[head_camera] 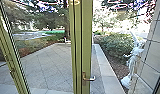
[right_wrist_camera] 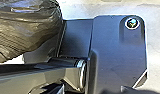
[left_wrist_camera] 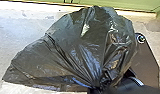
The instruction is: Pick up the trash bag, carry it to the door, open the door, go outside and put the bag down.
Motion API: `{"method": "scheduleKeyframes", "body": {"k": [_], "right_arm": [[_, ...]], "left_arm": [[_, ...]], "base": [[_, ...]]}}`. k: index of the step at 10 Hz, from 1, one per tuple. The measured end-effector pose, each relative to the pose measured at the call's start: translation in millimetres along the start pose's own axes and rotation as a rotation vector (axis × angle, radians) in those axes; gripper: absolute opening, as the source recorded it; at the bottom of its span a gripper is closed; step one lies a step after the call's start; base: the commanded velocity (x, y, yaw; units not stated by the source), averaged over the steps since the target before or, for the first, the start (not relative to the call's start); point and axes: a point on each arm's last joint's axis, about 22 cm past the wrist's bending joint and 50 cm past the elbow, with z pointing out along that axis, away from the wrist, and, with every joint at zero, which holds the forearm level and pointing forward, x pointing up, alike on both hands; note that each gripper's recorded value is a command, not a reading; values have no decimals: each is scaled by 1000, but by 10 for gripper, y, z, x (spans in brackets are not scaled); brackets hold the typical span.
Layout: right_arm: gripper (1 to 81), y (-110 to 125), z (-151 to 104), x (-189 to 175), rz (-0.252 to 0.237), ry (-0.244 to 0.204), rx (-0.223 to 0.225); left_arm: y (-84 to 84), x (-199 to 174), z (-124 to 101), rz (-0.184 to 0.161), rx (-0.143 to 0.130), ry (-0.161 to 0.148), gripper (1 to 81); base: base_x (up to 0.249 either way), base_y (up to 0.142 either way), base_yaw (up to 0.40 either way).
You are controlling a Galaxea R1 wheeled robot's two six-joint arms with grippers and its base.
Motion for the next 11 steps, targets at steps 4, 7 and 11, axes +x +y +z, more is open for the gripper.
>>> {"method": "scheduleKeyframes", "body": {"k": [4,7,11], "right_arm": [[811,5,0,3,1,3,-3],[811,6,-1,-17,3,2,-4],[811,5,-1,-15,3,2,-3]], "left_arm": [[1,-6,0,0,0,0,10],[-1,-6,0,1,0,0,10],[-1,-9,0,1,0,0,10]], "base": [[0,0,286],[0,0,290],[0,0,287]]}}
